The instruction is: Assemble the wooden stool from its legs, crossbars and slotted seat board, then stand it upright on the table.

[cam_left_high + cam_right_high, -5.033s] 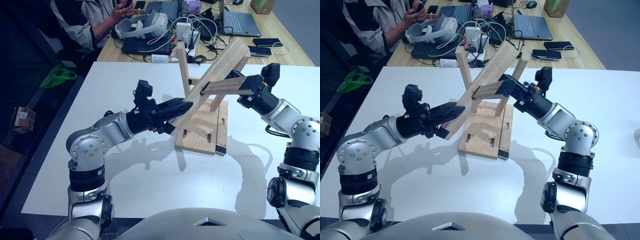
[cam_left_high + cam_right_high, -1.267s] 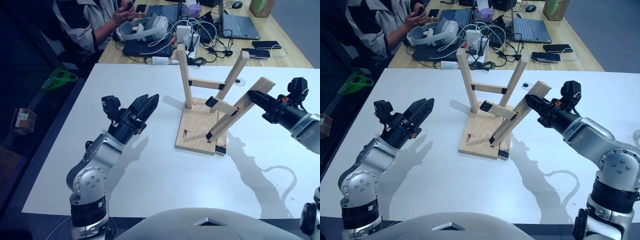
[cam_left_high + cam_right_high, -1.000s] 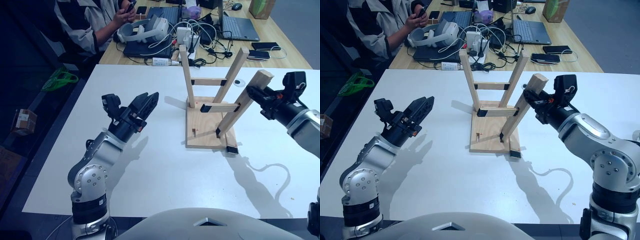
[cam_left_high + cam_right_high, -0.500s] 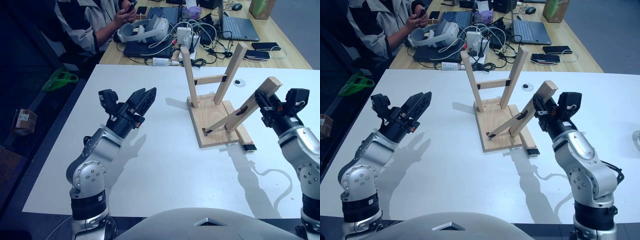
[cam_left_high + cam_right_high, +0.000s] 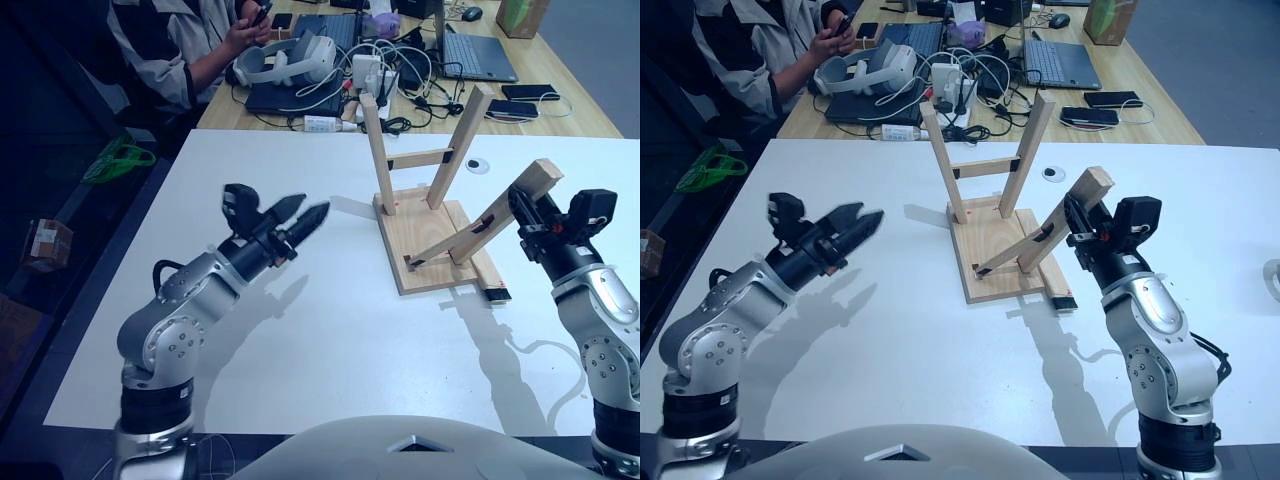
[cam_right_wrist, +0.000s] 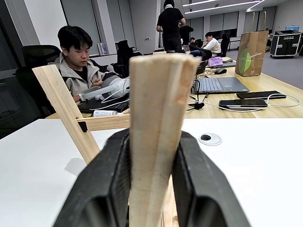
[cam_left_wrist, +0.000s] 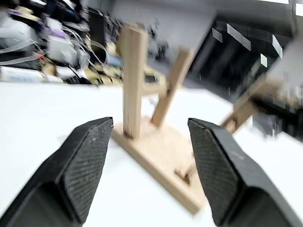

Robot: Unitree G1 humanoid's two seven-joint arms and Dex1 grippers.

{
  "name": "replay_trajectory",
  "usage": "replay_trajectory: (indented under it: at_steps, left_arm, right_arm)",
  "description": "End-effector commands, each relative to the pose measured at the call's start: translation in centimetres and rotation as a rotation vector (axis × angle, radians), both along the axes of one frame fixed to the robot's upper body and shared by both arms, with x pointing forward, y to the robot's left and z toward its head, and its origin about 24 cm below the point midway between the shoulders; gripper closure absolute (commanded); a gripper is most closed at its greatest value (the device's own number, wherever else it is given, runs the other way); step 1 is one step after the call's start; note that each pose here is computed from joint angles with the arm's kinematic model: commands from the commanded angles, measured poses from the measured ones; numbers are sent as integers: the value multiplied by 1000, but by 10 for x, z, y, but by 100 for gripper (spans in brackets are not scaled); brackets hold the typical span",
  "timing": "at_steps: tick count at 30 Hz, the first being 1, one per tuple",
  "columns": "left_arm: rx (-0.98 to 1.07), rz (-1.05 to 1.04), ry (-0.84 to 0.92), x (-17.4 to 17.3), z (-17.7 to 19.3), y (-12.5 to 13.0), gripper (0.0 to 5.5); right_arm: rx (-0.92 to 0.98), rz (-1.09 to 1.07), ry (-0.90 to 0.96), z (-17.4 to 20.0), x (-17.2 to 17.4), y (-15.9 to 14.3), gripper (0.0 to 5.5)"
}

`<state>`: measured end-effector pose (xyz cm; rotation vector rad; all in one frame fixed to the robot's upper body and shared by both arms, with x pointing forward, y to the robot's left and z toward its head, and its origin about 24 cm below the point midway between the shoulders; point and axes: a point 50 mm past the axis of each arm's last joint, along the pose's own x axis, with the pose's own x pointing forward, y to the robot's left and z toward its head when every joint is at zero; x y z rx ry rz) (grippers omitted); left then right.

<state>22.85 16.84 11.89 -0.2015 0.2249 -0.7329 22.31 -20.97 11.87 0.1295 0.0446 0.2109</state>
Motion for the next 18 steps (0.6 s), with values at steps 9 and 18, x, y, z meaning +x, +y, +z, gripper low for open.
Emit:
replay_trajectory:
  at_steps: [9,18]
  left_arm:
    - [408,-366,-77,45,18,-12,257]
    - [471,-407,-39,35,9,0,257]
  right_arm:
    - [30,85,354,-63,-13,16,450]
    - [29,267,333,-61,-3,58,450]
